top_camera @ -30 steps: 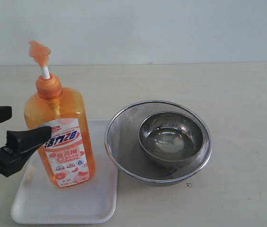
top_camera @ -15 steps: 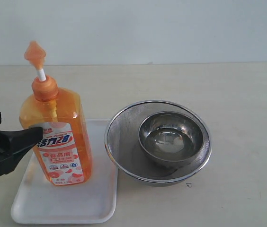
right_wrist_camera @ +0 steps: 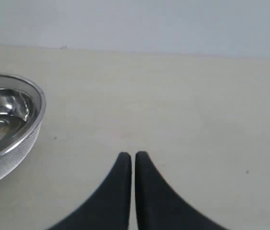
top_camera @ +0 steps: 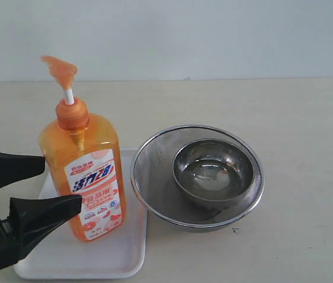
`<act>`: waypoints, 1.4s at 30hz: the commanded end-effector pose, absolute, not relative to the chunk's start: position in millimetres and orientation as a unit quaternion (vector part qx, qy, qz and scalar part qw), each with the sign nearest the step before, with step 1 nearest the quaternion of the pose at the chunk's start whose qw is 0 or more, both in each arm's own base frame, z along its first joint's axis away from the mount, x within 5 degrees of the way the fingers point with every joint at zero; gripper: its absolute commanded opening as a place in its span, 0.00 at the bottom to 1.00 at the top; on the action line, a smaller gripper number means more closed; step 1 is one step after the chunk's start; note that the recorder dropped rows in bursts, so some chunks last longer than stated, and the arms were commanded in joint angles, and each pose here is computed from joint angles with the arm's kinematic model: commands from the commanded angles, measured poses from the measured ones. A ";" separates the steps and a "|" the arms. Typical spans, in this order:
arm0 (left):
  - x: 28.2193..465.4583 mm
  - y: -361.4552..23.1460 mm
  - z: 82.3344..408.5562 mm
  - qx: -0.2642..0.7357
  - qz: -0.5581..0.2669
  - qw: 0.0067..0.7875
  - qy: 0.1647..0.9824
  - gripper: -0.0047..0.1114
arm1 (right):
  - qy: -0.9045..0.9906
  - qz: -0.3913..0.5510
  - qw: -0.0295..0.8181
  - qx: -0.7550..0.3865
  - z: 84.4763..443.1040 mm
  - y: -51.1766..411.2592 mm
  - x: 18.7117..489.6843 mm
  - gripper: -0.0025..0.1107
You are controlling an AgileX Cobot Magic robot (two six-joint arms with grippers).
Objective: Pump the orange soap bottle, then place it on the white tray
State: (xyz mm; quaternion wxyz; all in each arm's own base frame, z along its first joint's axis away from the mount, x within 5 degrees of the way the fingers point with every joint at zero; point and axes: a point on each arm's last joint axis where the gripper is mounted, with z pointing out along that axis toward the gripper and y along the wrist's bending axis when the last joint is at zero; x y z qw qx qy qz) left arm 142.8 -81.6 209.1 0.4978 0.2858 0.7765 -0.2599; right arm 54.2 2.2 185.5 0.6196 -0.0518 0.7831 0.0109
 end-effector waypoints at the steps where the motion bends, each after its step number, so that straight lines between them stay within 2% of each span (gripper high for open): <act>1: 139.6 -83.5 209.3 0.293 -0.273 0.493 0.772 0.78 | 0.746 -0.013 0.661 -0.082 193.7 2.9 55.8 0.02; 4: 139.8 -83.3 209.0 0.293 -0.271 0.492 0.773 0.78 | 0.741 -0.011 0.666 -0.082 195.1 3.3 55.9 0.02; 7: 141.5 -76.5 205.9 0.282 -0.230 0.488 0.794 0.78 | 0.741 -0.008 0.667 -0.079 195.1 3.3 55.9 0.02; 10: 143.9 -63.0 207.7 0.223 -0.173 0.497 0.820 0.78 | 0.741 -0.006 0.667 -0.077 195.1 3.3 55.9 0.02; 11: 143.3 -54.3 210.6 0.177 -0.146 0.505 0.832 0.78 | 0.741 -0.006 0.667 -0.077 195.1 3.3 55.9 0.02; 14: 139.6 -43.3 217.3 0.124 -0.116 0.523 0.835 0.78 | 0.741 -0.006 0.667 -0.077 195.1 3.3 55.9 0.02; 21: 125.8 -40.2 229.6 0.110 -0.129 0.565 0.807 0.78 | 0.741 -0.006 0.667 -0.077 195.1 3.3 55.9 0.02; 30: 124.9 -40.0 230.1 0.097 -0.138 0.567 0.806 0.77 | 0.741 -0.007 0.667 -0.078 195.1 3.3 55.9 0.02; 32: 125.3 -38.4 229.5 0.092 -0.130 0.566 0.809 0.72 | 0.742 -0.018 0.665 -0.087 194.8 3.0 55.9 0.02; 33: 125.7 -36.7 228.9 0.087 -0.122 0.565 0.811 0.67 | 0.740 -0.035 0.663 -0.102 194.6 2.5 55.9 0.02; 35: 126.4 -32.4 227.5 0.073 -0.102 0.562 0.818 0.52 | 0.739 -0.039 0.664 -0.107 194.8 2.6 55.9 0.02; 39: 127.0 -27.7 226.0 0.051 -0.086 0.557 0.824 0.12 | 0.732 -0.072 0.663 -0.138 195.2 1.9 56.0 0.02; 40: 126.9 -28.2 226.2 0.050 -0.089 0.558 0.824 0.09 | 0.727 -0.096 0.661 -0.159 195.5 1.2 56.1 0.02; 42: 126.9 -28.2 226.2 0.048 -0.090 0.557 0.824 0.09 | 0.712 -0.144 0.656 -0.206 196.3 0.7 56.2 0.02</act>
